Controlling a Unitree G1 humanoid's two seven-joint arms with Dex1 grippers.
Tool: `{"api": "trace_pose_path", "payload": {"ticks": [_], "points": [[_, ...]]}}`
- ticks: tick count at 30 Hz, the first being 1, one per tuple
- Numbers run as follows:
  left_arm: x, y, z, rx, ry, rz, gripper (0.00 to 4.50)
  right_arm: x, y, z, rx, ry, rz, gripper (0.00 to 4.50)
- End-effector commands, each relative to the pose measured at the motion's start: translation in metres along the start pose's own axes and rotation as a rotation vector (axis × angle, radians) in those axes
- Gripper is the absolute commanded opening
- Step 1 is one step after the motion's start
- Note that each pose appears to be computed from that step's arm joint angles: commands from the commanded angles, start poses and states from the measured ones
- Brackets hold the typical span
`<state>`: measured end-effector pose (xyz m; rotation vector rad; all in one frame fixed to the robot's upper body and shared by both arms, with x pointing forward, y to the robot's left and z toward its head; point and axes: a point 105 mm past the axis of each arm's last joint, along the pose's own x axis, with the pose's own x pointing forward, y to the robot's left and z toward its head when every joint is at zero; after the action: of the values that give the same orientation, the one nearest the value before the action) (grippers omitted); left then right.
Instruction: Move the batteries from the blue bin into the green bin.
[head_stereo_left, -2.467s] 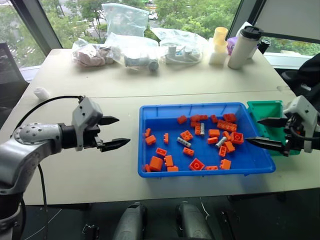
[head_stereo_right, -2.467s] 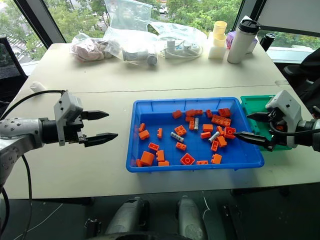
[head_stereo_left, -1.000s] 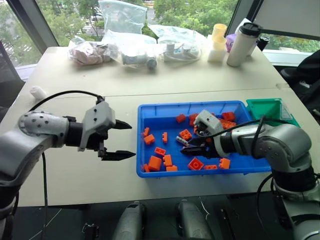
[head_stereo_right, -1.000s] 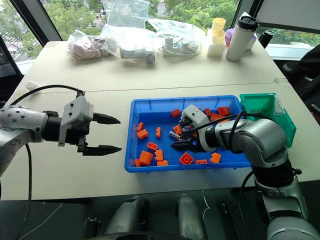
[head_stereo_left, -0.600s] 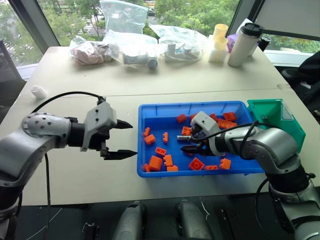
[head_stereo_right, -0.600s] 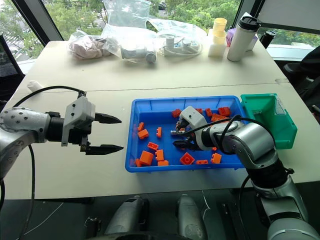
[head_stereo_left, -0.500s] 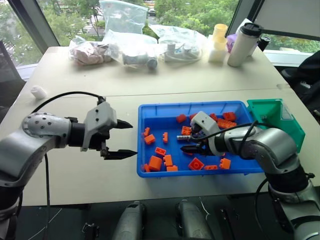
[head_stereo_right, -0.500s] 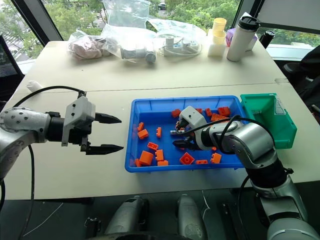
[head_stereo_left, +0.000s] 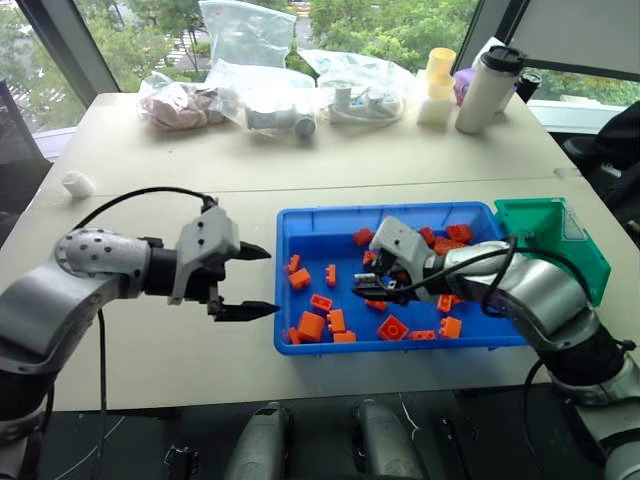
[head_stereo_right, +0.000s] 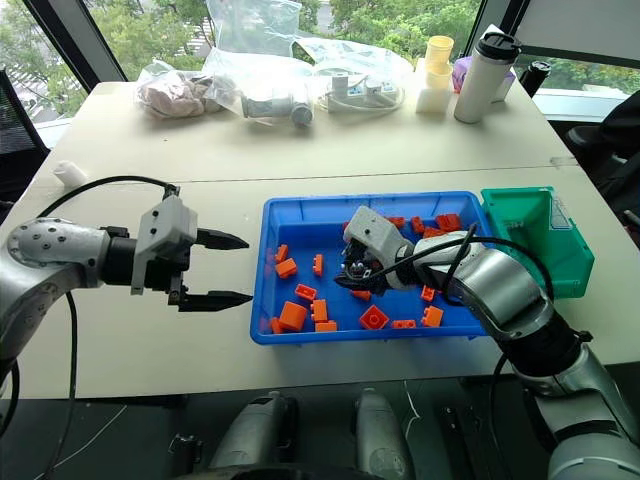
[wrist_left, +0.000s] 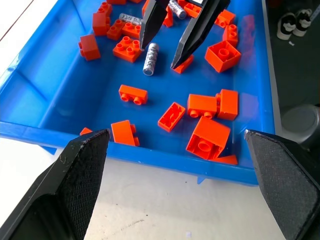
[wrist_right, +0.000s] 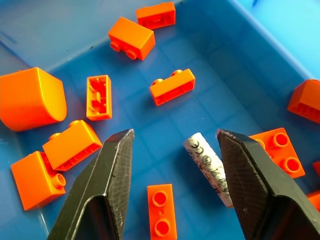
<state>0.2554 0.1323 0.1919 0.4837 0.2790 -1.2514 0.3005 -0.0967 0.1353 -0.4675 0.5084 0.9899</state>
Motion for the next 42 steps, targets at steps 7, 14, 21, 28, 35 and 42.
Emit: {"api": "trace_pose_path", "payload": {"ticks": [7, 14, 21, 28, 35, 42], "points": [[0.0, 0.001, 0.009, 0.037, -0.014, 0.017, 4.5, 0.017, -0.004, -0.018, -0.101, 0.068, 0.014, 2.71], [0.0, 0.001, 0.01, 0.041, -0.018, 0.021, 4.5, 0.022, -0.004, -0.023, -0.085, 0.089, 0.025, 1.0], [0.001, 0.001, 0.01, 0.042, -0.02, 0.017, 4.5, 0.02, -0.007, -0.014, -0.095, 0.061, 0.0, 0.05], [0.01, 0.015, 0.044, 0.047, -0.216, 0.014, 4.5, -0.073, -0.081, 0.051, 0.109, -0.239, -0.277, 0.05], [0.026, 0.025, 0.063, 0.056, -0.315, -0.018, 4.5, -0.178, -0.133, 0.021, 0.237, -0.259, -0.674, 0.05], [0.046, 0.032, 0.064, 0.088, -0.321, -0.06, 4.5, -0.219, -0.153, -0.062, 0.271, -0.044, -0.968, 0.05]]}}
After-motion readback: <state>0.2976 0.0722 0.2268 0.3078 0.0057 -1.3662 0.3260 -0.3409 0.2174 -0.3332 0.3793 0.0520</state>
